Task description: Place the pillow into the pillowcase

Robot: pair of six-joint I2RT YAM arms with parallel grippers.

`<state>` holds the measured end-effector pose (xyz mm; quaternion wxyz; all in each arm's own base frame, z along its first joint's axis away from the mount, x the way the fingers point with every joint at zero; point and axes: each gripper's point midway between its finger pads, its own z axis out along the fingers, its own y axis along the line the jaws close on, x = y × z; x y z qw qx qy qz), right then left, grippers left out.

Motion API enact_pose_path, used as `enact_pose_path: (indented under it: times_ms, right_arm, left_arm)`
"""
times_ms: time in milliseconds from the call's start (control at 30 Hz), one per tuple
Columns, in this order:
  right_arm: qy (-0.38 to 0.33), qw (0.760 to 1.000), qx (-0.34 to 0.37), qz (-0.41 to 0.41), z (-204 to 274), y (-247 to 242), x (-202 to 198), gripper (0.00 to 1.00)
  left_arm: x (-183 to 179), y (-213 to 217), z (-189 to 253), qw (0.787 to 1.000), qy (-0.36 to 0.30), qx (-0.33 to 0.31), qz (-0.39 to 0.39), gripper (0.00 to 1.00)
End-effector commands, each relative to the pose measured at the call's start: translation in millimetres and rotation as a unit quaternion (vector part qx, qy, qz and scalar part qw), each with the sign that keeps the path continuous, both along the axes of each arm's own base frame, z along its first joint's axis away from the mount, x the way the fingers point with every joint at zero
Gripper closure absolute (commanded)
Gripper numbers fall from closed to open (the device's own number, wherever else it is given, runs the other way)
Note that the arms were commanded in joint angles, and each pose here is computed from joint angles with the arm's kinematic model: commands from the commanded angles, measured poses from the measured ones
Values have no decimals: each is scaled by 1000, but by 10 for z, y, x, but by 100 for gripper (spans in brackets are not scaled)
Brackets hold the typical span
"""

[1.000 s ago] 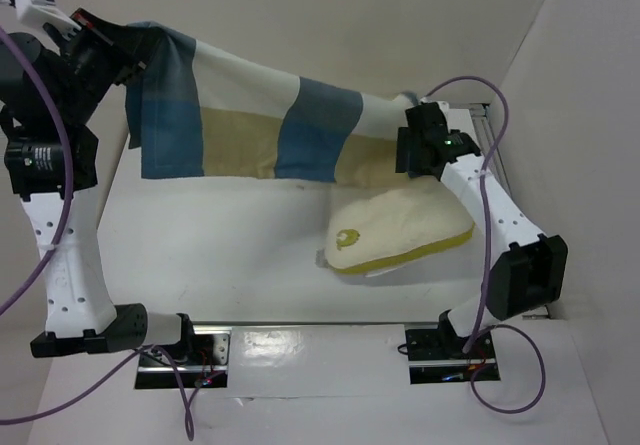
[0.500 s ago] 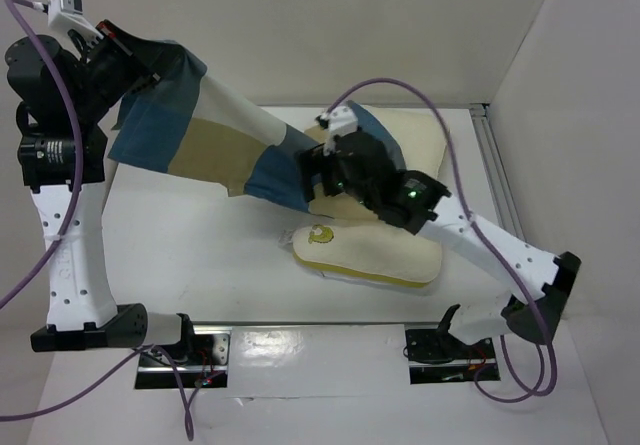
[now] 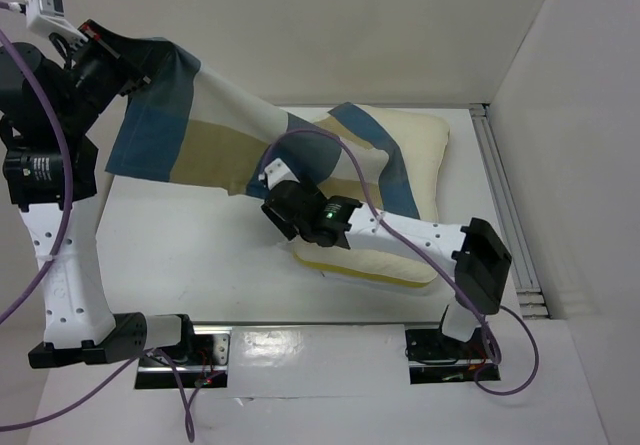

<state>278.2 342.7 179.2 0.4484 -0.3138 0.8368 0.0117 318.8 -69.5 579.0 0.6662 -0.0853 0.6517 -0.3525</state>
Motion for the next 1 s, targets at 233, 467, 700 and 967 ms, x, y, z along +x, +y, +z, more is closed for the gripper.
enact_pose_path:
  times_ms: [233,467,700,967]
  right_arm:
    - [-101,993,39,-51,553,52,526,100]
    - [-221,952,206,56,2480,188,195,100]
    - [-289,889,347,80,3292,-398,-181,100]
    - [-117,924,355,81,1931,0,213,100]
  left_arm:
    - [-248,173,322,997,-51,14,59,100]
    - [-285,529,532,984,-69,15,165,100]
    - [-364,663,587,976,-77,12,205,100]
    - [-466,584,851,975,-120,6,186,100]
